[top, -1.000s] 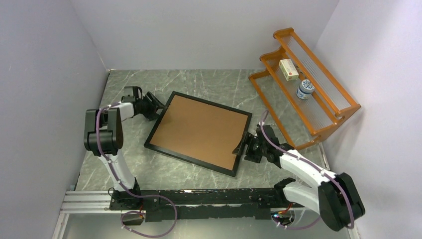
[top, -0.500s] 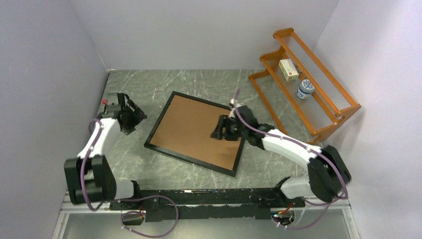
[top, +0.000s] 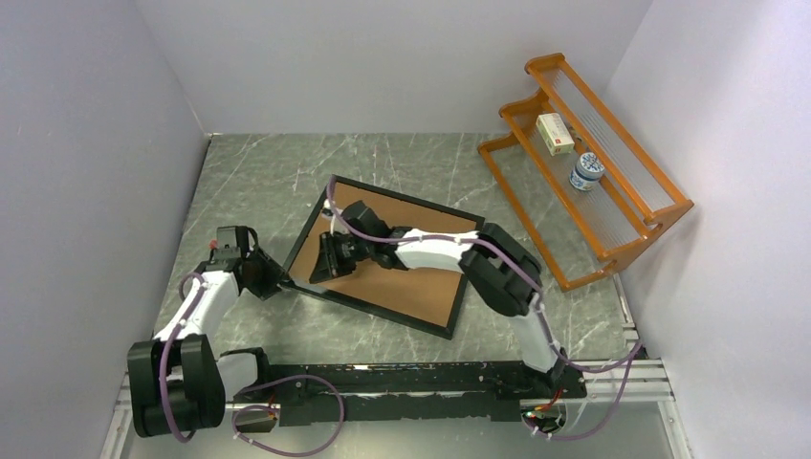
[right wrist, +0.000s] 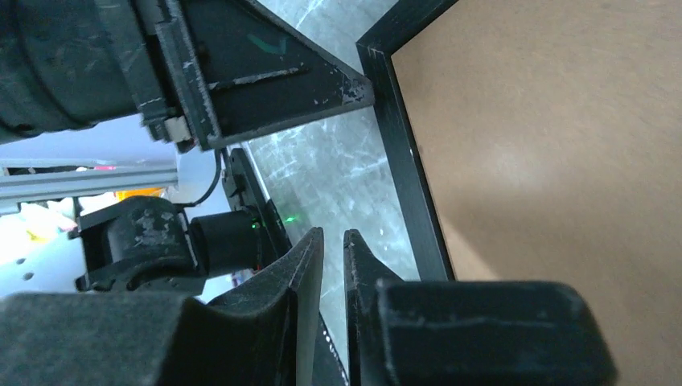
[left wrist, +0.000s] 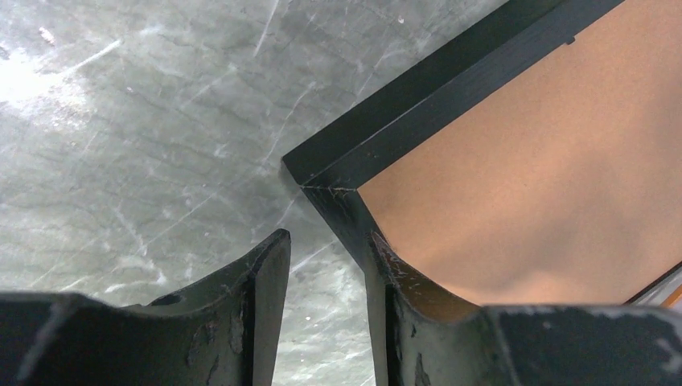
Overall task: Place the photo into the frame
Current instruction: Adjust the photo frame at the center of the board, then install the photo frame at the center of the board.
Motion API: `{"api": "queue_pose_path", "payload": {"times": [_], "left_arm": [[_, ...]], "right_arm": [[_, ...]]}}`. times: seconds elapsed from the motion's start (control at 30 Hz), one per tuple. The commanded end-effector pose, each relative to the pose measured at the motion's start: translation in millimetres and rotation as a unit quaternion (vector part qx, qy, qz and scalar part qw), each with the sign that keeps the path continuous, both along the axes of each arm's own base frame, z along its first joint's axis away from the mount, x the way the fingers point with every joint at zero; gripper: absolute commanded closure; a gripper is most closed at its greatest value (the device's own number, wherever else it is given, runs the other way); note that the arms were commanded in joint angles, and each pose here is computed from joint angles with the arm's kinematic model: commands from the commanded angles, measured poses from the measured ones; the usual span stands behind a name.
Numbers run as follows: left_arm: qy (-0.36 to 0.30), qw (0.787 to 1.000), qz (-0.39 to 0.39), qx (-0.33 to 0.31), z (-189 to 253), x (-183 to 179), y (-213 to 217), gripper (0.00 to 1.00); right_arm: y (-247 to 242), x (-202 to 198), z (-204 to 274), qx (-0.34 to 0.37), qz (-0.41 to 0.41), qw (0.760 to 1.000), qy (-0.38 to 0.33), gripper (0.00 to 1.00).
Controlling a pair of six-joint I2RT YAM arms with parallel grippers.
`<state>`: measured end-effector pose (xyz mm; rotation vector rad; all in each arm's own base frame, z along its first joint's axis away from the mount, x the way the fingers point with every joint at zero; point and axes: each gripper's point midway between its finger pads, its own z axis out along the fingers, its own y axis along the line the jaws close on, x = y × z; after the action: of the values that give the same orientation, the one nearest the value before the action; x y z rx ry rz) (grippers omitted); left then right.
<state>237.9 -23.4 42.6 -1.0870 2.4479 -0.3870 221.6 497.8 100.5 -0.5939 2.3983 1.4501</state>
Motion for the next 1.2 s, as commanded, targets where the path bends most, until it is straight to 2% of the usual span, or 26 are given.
{"api": "queue_pose_path", "payload": {"times": [0.0,0.23,0.47,0.63,0.9,1.17], "left_arm": [[-0.026,1.0,-0.015,-0.008,-0.5,15.8,-1.7,0.57],[-0.044,0.998,-0.029,-0.016,-6.9,20.8,-6.1,0.62],[-0.012,0.999,-0.029,-0.022,-18.8,14.5,-7.0,0.7],[-0.015,0.999,-0.024,-0.022,-17.7,13.0,-6.9,0.74],[-0.013,0.999,-0.024,-0.017,-16.7,9.6,-5.4,0.76],[-0.01,0.999,-0.025,-0.021,-19.7,8.7,-7.0,0.76]], "right_arm": [[31.6,-2.3,11.8,0.04,0.035,0.999,0.013,0.81],[45.1,6.1,-3.7,0.032,0.035,0.999,0.007,0.83],[51.4,11.9,-24.1,0.01,0.026,0.999,0.026,0.82],[47.7,15.4,-41.6,-0.009,0.013,0.999,0.035,0.82],[29.1,36.8,-71.3,-0.033,-0.03,0.996,0.077,0.8],[16.4,41.2,-99.1,-0.075,-0.039,0.993,0.085,0.8]]}}
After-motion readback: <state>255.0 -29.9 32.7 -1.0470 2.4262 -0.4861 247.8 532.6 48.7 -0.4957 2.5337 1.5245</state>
